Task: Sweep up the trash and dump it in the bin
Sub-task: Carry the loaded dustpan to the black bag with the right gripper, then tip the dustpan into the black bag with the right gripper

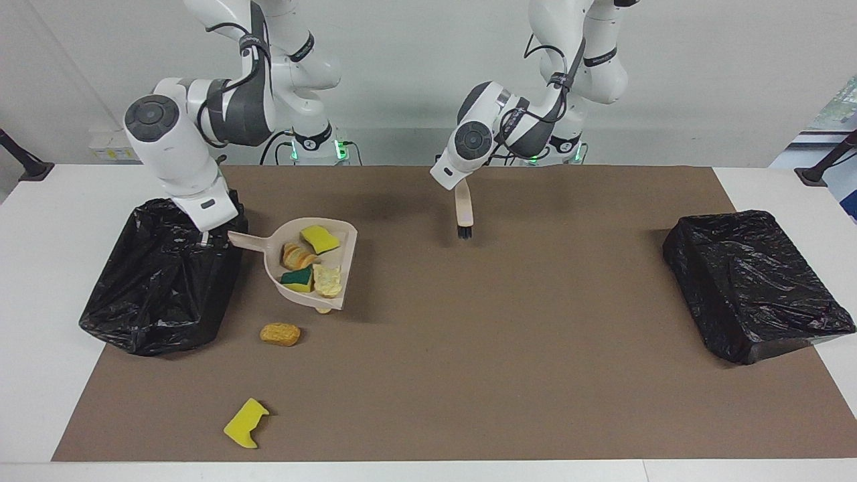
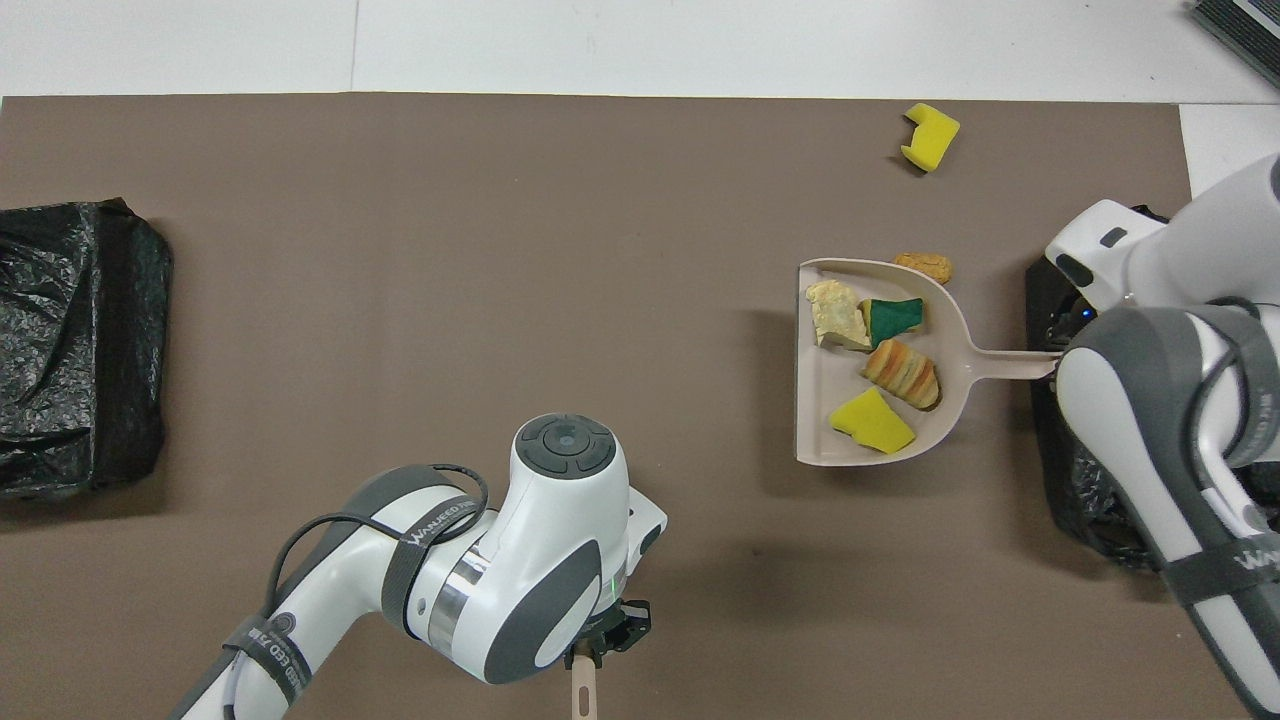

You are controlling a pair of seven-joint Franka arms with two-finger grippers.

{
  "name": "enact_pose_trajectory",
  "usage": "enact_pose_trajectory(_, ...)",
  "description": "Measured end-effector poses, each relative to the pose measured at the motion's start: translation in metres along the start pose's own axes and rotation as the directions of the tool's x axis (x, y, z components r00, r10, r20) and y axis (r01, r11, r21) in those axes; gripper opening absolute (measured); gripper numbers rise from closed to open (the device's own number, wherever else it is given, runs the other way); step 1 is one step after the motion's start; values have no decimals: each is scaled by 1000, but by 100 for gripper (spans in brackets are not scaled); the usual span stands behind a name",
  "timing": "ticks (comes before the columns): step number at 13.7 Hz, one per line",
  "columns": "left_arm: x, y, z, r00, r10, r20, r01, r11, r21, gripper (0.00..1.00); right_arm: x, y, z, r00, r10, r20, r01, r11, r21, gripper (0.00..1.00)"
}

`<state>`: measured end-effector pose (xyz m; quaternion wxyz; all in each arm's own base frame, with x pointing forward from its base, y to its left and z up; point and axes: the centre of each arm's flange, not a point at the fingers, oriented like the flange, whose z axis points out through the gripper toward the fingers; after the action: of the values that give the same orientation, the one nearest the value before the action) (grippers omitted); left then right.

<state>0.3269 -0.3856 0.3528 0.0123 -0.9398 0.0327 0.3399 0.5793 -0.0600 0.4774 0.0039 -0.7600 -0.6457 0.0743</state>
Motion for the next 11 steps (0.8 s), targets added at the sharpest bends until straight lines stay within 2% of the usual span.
enact_pose_trajectory(4, -1, 1, 19, 995, -6, 97, 4, 1000, 20, 27, -81, 3, -11, 1000, -17, 23, 18, 1000, -11, 33)
enact_pose_trajectory(7, 10, 4, 39, 987, -23, 162, 22, 1000, 8, 27, -159, -5, -14, 999, -32, 41, 32, 999, -16, 33)
enact_pose_trajectory(9, 10, 8, 43, 984, -21, 174, 22, 1000, -2, 27, -210, -10, -15, 992, -32, 120, 37, 998, -41, 33)
enact_pose_trajectory(11, 11, 12, 45, 987, -22, 159, 26, 999, -27, 27, -241, -11, -17, 981, -16, 194, 32, 996, -77, 33)
